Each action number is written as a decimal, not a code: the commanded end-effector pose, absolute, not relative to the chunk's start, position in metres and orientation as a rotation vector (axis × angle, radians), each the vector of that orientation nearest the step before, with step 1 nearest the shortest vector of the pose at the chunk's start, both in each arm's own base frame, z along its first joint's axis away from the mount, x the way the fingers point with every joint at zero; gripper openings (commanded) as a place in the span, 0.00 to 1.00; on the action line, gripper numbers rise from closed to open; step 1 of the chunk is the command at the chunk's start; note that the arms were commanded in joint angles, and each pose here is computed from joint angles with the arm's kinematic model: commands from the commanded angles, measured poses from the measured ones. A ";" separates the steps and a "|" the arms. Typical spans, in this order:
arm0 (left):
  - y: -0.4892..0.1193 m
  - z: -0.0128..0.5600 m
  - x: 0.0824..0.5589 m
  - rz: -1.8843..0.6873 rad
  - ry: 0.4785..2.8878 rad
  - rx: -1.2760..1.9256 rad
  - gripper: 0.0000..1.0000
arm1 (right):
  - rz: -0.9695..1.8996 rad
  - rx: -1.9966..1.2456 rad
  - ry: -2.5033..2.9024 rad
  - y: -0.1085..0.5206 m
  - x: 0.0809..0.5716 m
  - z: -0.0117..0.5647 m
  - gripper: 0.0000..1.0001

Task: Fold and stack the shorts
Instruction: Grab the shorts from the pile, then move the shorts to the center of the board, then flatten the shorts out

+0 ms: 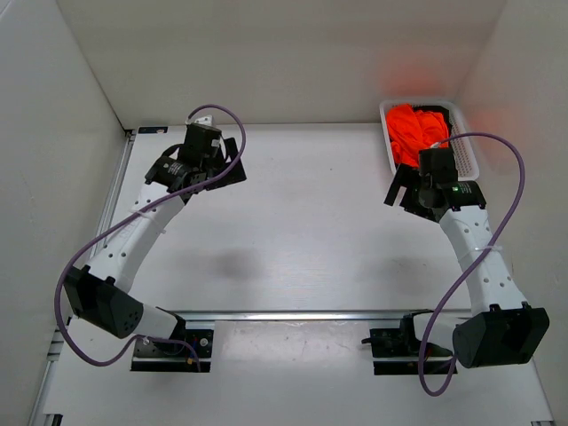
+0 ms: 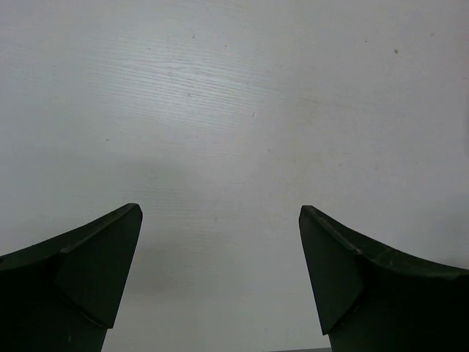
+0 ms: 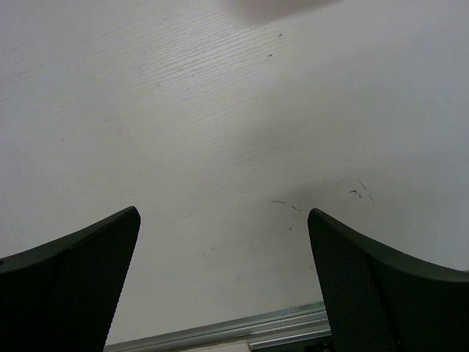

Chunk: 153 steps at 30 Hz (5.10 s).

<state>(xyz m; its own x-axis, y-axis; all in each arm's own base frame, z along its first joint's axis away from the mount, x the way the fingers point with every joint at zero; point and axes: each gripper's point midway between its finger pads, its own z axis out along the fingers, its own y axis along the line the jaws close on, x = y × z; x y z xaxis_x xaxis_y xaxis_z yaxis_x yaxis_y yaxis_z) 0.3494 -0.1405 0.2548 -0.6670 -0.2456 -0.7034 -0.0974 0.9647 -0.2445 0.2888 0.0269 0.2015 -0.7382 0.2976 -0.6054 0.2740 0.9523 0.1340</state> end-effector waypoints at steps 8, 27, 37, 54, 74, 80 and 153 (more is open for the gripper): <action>-0.120 0.263 0.347 -0.232 2.272 -0.233 1.00 | -0.078 0.536 2.350 -0.010 0.339 0.231 0.96; -0.123 0.226 0.372 -0.218 2.362 -0.143 1.00 | 0.102 0.981 2.303 -0.087 0.558 0.168 0.94; -0.139 0.212 0.383 -0.280 2.416 -0.123 1.00 | 0.161 0.925 2.130 -0.080 0.580 0.215 0.00; -0.125 0.255 0.349 -0.363 2.299 -0.190 1.00 | 0.102 0.644 2.019 -0.059 0.507 0.351 0.58; -0.132 0.180 0.380 -0.256 2.497 -0.154 1.00 | -0.198 0.613 2.454 -0.087 0.546 0.140 0.99; -0.133 0.171 0.389 -0.234 2.515 -0.159 1.00 | -0.088 0.583 2.474 -0.073 0.562 0.119 0.81; -0.126 0.021 0.142 -0.258 2.940 -0.821 0.55 | 0.452 0.473 2.722 0.210 0.314 0.073 0.45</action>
